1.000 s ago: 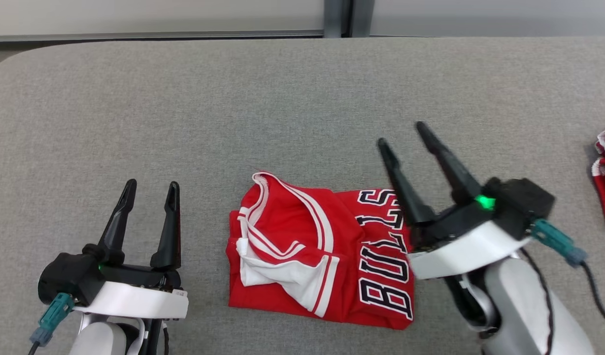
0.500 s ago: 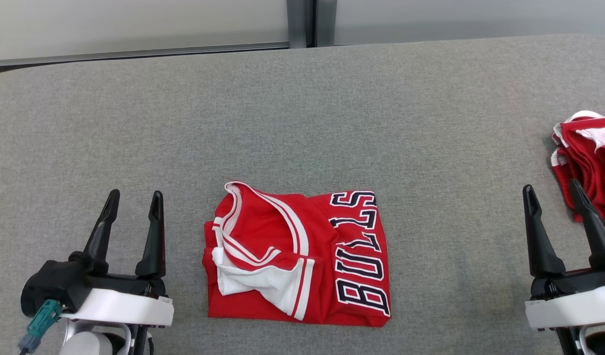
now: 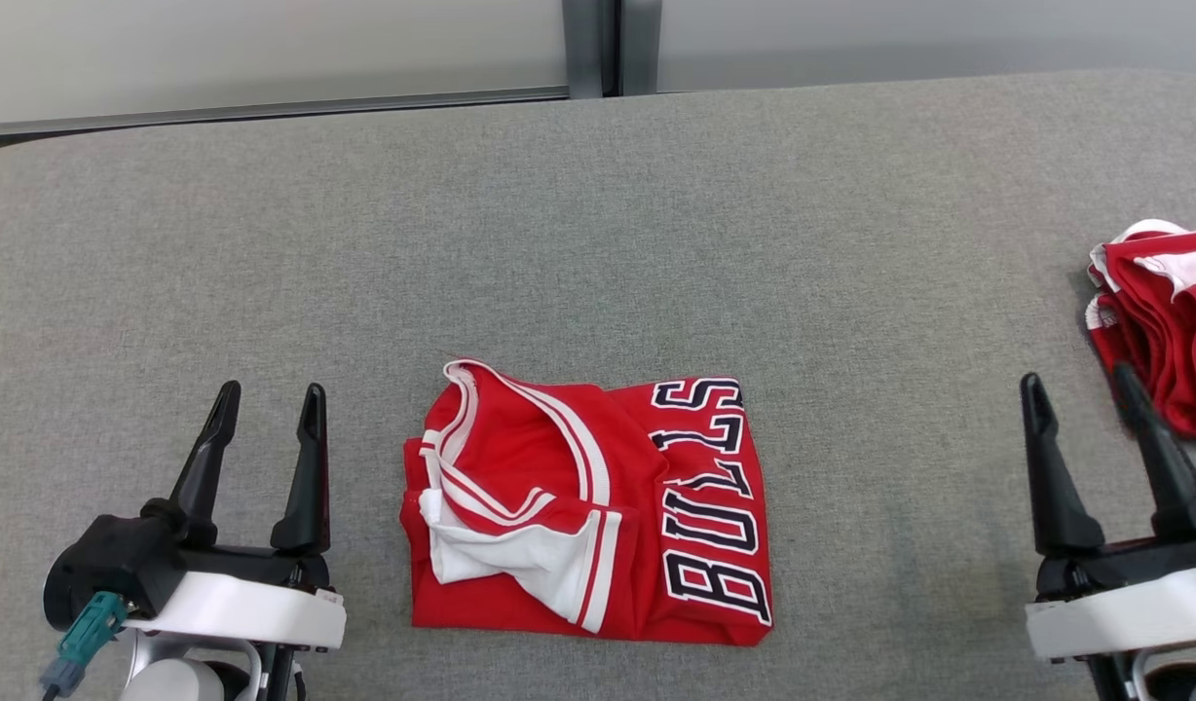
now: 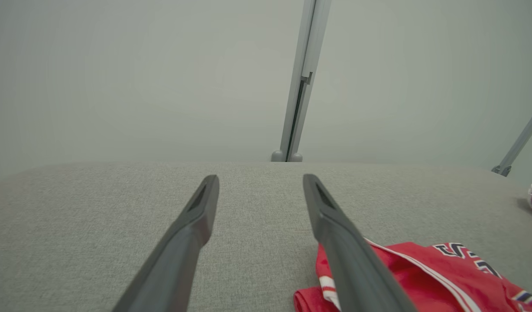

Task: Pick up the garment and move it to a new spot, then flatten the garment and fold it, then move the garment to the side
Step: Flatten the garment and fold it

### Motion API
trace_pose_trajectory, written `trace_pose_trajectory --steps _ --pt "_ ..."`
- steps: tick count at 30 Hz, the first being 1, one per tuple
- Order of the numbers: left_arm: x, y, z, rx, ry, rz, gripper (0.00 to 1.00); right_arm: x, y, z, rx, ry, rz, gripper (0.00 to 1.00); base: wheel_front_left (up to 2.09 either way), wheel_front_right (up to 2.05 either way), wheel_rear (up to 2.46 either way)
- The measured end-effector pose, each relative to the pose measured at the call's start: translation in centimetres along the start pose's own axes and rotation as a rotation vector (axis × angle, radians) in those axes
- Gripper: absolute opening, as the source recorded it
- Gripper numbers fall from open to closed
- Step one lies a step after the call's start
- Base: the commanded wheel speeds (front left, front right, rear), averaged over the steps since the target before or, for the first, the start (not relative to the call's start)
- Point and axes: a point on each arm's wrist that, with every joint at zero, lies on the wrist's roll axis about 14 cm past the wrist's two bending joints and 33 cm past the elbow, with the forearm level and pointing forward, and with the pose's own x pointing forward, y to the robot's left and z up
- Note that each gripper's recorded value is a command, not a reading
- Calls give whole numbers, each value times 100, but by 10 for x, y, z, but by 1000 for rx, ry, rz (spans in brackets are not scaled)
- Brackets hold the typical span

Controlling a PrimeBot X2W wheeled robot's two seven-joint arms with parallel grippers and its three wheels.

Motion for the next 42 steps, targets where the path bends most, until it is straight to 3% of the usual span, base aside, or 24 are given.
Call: trace_pose_trajectory --steps 1,2,3,8,14,21,27,31,35,39,40,41,42 --pt "0 0 1 1 -1 0 100 1 4 -5 8 16 11 100 0 0 0" --pt "0 0 1 1 -2 -1 100 1 10 -14 16 51 28 40 0 0 0" --pt "0 0 2 2 -3 -1 100 1 20 -23 29 78 54 0 0 0 0" --pt "-1 0 6 0 -16 -1 100 -2 91 -74 123 245 245 0 0 0 0" --pt "-3 7 9 -4 -31 30 100 -5 177 -103 231 351 474 0 0 0 0" --pt "4 15 8 -4 -40 54 100 -15 235 -121 283 467 656 0 0 0 0" --pt "7 20 4 -10 -34 67 100 -25 266 -133 286 561 781 0 0 0 0" --pt "7 25 2 -14 -31 83 100 -27 279 -135 214 571 866 0 0 0 0" --pt "7 24 0 -23 -27 80 100 -12 279 -105 156 437 898 0 0 0 0" --pt "9 21 1 -24 -32 70 100 8 257 -75 148 323 832 0 0 0 0" --pt "10 20 1 -23 -32 65 100 12 249 -68 150 299 804 19 0 0 0" --pt "10 19 1 -22 -33 62 100 18 238 -60 155 262 767 45 0 0 0" --pt "9 18 2 -20 -33 58 100 22 228 -51 161 230 730 95 0 0 0"
